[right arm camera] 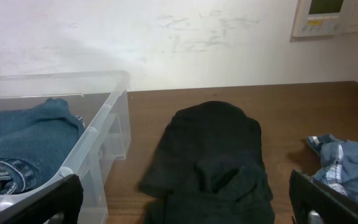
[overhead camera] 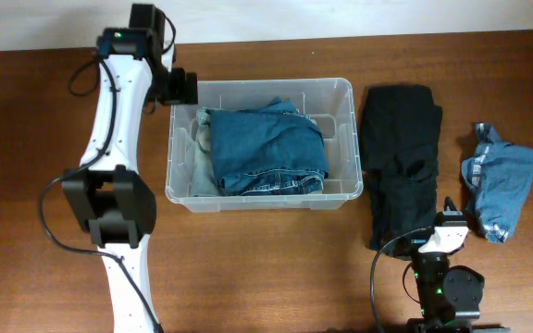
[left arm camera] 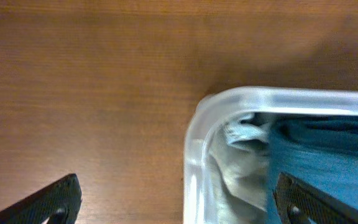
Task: Pack container
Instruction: 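Withdraw the left gripper up and back from the container, then move the right gripper to the black garment's far end and grasp it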
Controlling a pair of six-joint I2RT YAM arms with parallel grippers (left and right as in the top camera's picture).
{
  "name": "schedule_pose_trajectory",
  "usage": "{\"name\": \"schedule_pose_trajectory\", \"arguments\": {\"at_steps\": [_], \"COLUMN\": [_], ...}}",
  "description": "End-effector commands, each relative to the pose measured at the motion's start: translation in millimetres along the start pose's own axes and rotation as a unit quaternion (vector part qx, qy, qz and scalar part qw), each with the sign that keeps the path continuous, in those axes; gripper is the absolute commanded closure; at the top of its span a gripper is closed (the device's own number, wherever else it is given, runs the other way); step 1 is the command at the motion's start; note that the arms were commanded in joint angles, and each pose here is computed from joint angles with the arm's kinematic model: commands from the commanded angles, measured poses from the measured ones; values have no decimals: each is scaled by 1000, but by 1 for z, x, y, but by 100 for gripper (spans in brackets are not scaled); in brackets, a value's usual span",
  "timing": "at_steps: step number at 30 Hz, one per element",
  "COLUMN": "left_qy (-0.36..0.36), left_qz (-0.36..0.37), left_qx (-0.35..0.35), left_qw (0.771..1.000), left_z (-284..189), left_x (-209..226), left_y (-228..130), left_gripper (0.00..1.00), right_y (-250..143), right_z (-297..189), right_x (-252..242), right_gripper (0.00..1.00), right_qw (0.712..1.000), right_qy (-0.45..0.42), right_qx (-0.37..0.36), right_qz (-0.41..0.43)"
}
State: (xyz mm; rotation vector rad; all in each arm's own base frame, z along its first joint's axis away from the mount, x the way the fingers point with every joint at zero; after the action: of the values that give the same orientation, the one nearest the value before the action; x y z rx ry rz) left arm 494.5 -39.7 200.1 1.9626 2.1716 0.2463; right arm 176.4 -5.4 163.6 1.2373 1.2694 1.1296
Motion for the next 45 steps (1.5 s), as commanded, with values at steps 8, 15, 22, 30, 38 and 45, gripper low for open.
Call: {"name": "schedule_pose_trajectory", "arguments": {"at_steps": [8, 15, 22, 30, 38, 45], "left_qy": [98, 132, 133, 133, 133, 133], "left_qz": [-47, -111, -120, -120, -120, -120], "left_qx": [-119, -154, -162, -162, -162, -162], "left_qw": [987, 973, 970, 970, 970, 970], "left_z": [-178, -223, -224, -224, -224, -224], "left_x": [39, 78, 84, 84, 84, 84], "left_y": [-33, -54, -51, -51, -51, -51], "left_gripper": [1, 1, 1, 1, 1, 1], "right_y": [-2, -1, 9, 63, 124, 153], "right_z": [0, 0, -1, -18, -3, 65], "right_x": [1, 4, 13, 17, 4, 4], "right_gripper": [2, 2, 2, 2, 2, 2], "right_qw": [1000, 1000, 997, 991, 989, 955], "right_qy": [3, 17, 63, 99, 42, 51], "right_qx": [1, 0, -28, -33, 109, 271], "right_qz": [-4, 6, 37, 83, 96, 110]}}
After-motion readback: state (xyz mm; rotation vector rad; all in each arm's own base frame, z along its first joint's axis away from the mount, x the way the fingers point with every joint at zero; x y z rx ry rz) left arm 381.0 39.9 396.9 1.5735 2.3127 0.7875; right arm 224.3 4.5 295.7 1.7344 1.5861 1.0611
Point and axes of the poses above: each gripper's point midway between its finger pads, its own z axis out along the fingers, its own x axis along the line the jaws close on, y = z × x, the point moved 7 cm from there along -z, back along the fingers, and after that the axes turned 5 degrees about -z, right-handed, at the moved point
